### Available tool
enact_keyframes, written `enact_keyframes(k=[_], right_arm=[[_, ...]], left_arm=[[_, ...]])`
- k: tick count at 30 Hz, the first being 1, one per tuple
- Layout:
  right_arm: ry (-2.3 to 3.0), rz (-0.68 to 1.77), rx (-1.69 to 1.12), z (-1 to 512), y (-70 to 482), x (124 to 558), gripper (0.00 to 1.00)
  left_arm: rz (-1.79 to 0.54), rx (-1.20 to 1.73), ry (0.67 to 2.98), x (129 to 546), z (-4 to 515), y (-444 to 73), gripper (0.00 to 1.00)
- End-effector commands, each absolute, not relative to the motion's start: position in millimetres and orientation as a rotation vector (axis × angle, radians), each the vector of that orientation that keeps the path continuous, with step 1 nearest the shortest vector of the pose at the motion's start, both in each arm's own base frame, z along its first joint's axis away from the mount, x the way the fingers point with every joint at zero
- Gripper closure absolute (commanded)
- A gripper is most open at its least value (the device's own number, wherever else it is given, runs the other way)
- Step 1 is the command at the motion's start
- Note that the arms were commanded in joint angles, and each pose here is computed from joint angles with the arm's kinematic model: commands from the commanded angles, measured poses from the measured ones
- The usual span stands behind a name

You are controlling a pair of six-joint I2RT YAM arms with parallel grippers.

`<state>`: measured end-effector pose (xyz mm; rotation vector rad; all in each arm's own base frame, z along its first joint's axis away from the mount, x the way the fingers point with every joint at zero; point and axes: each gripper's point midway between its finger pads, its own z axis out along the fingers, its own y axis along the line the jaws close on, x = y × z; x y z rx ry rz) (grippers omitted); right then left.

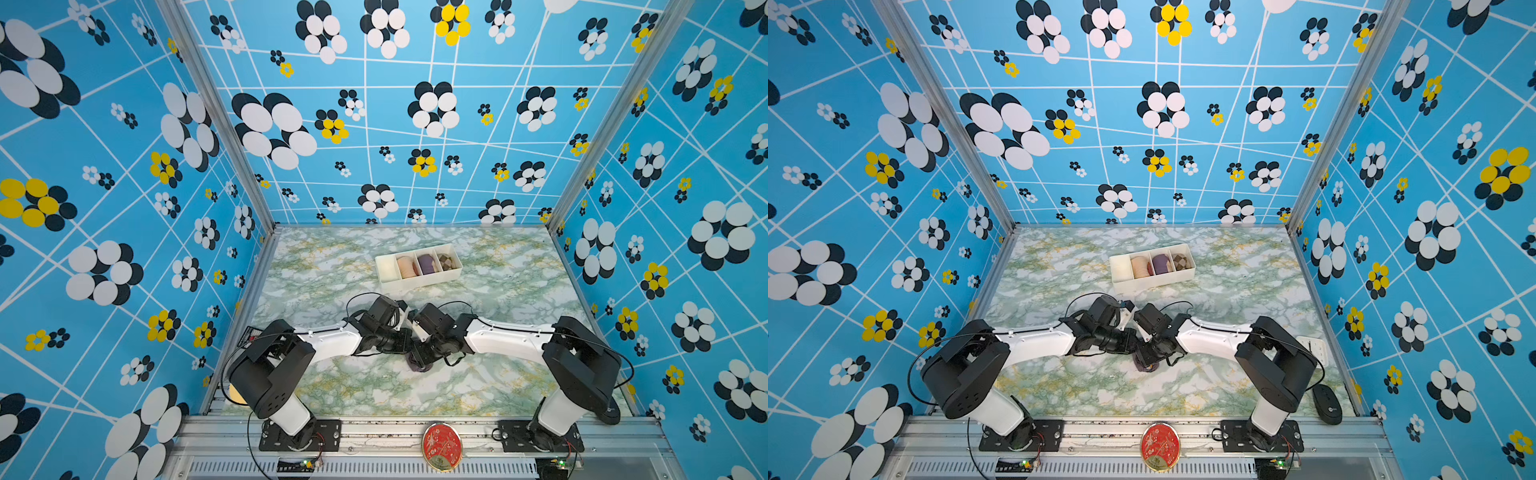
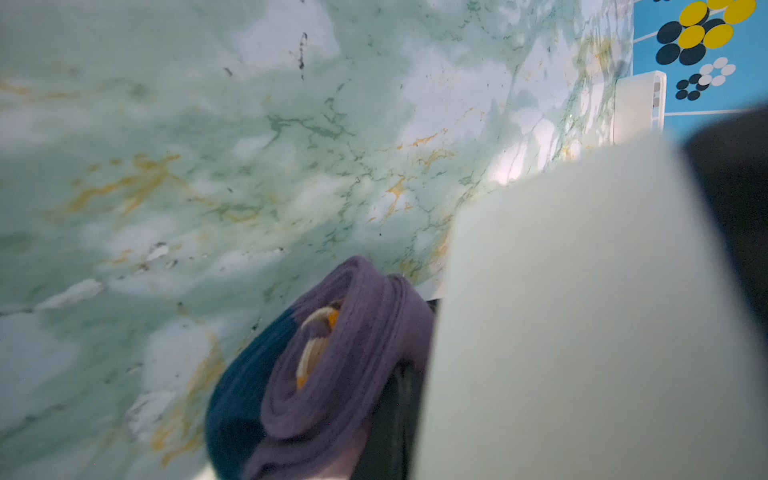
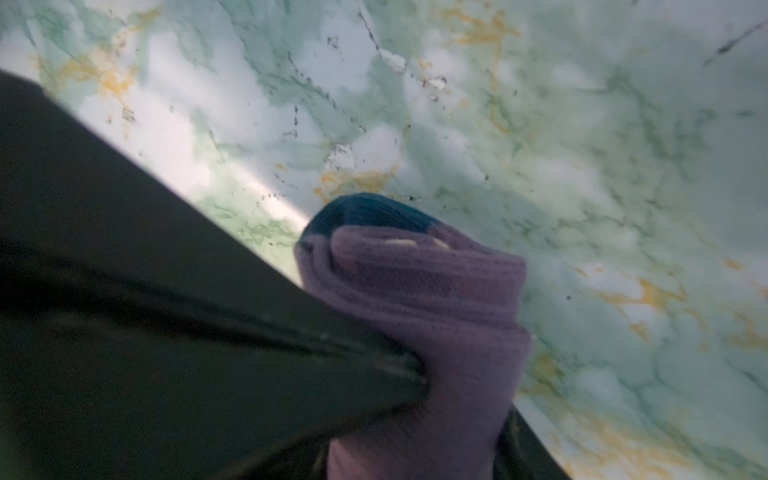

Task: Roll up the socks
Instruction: 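Withdraw the left gripper while the right gripper lifts the purple sock roll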

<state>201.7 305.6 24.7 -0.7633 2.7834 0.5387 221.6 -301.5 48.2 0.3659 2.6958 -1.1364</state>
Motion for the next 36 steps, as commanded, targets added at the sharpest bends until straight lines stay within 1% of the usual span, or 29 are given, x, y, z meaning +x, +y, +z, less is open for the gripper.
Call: enact_keyframes(k=[1,3,5,7,11,25,29,36], right_arm=[[2.921,0.486,-0.712,-7,292,189,0.51],[2.938,0.491,-0.705,-11,291,186,0.56],[2.954,0.501,-0.698,-15,291,183,0.65],[2.969,0.504,-0.694,-19,290,180,0.75],[2.984,0.51,-0.695,-24,290,178,1.0],[2.883,0.48,-0.691,-9,293,189,1.0],[2.76,0.497,-0.647,13,301,208,1.0],[2.567,0.488,-0.666,61,323,245,1.0]], left_arm=[[-1.133,0.435,2.707,212,36,-300,0.96],[-1.13,0.409,2.699,216,37,-295,0.96],[-1.135,0.369,2.683,222,39,-291,0.96],[-1.152,0.323,2.66,228,42,-285,0.96],[-1.153,0.235,2.629,239,46,-269,0.96],[-1.05,0.085,2.557,264,74,-203,0.95],[-1.005,0.058,2.523,270,89,-184,0.95],[-0.97,0.016,2.463,280,111,-161,0.94]])
